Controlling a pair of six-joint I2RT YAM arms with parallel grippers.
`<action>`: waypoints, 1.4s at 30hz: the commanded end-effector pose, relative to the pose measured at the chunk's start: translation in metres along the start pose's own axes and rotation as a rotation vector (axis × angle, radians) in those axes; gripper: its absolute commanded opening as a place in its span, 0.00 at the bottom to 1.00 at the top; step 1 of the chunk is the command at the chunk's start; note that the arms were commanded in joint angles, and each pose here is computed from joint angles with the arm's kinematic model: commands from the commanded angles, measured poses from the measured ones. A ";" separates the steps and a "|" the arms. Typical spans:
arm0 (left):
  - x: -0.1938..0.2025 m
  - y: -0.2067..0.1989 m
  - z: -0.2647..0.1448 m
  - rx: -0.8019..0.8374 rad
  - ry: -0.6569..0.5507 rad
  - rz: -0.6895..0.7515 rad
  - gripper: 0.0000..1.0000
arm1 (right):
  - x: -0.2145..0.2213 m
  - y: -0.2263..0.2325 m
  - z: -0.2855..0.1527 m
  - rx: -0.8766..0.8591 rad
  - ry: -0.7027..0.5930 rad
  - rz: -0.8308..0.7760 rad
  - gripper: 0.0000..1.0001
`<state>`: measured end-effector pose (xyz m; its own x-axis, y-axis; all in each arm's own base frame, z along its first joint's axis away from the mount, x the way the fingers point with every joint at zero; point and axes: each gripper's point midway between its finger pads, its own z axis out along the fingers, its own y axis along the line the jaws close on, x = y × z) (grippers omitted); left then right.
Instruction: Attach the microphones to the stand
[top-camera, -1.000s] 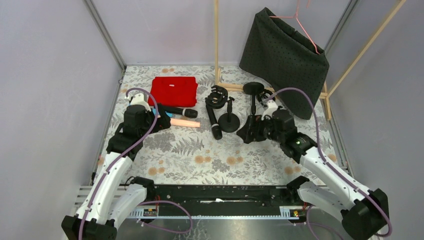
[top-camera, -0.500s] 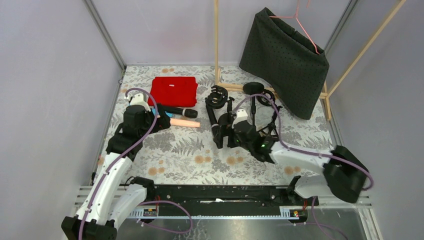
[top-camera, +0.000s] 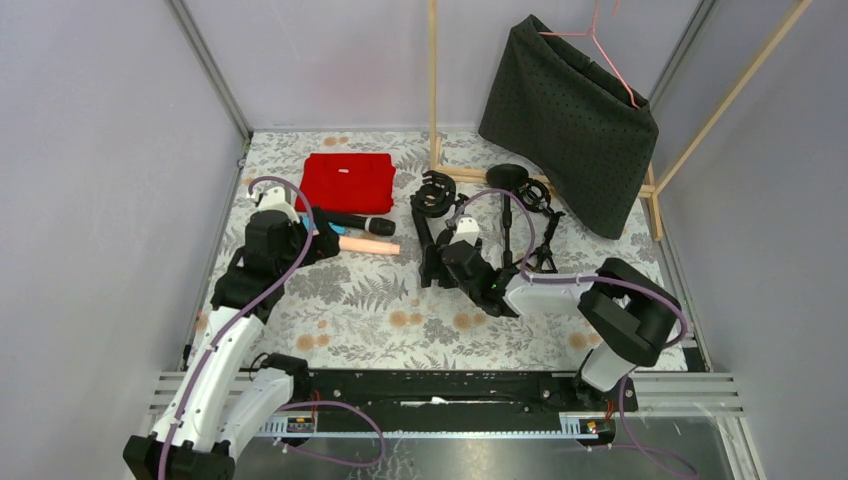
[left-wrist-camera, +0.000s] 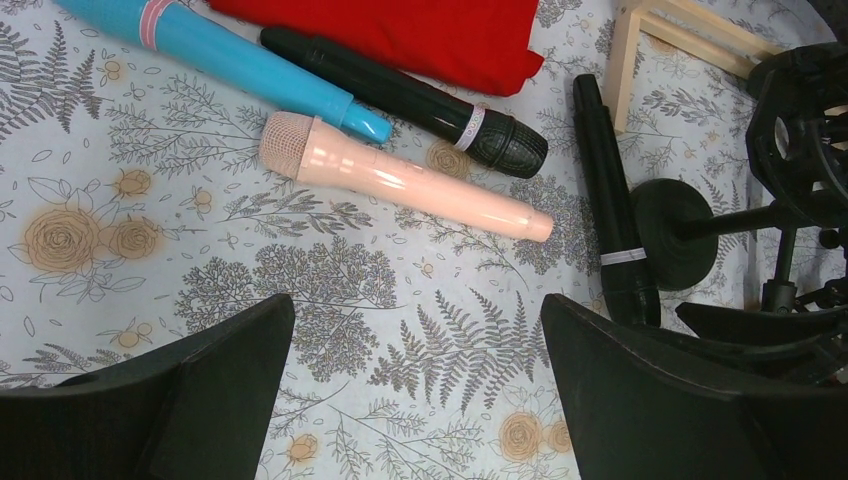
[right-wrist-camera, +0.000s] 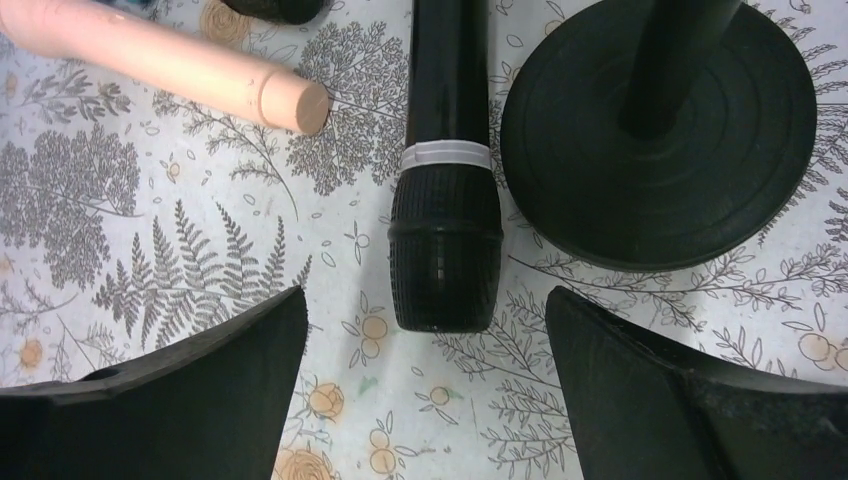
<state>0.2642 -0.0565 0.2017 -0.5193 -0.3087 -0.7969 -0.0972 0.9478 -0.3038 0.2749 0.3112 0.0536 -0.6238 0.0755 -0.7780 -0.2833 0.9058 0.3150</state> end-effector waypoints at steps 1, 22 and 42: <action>-0.010 -0.002 -0.002 0.014 -0.050 -0.006 0.99 | -0.026 0.009 0.011 0.032 -0.102 0.058 0.94; -0.011 -0.001 -0.002 0.017 -0.052 -0.012 0.99 | -0.005 -0.003 0.043 0.167 -0.046 0.115 0.73; -0.012 0.002 -0.001 0.015 -0.054 -0.019 0.99 | 0.021 -0.011 0.042 0.165 0.038 0.064 0.34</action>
<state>0.2632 -0.0514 0.1999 -0.5150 -0.3230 -0.7940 -0.1115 0.9437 -0.3116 0.3110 0.3276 0.0190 -0.6295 0.1761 -0.7568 -0.0944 0.9494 0.2994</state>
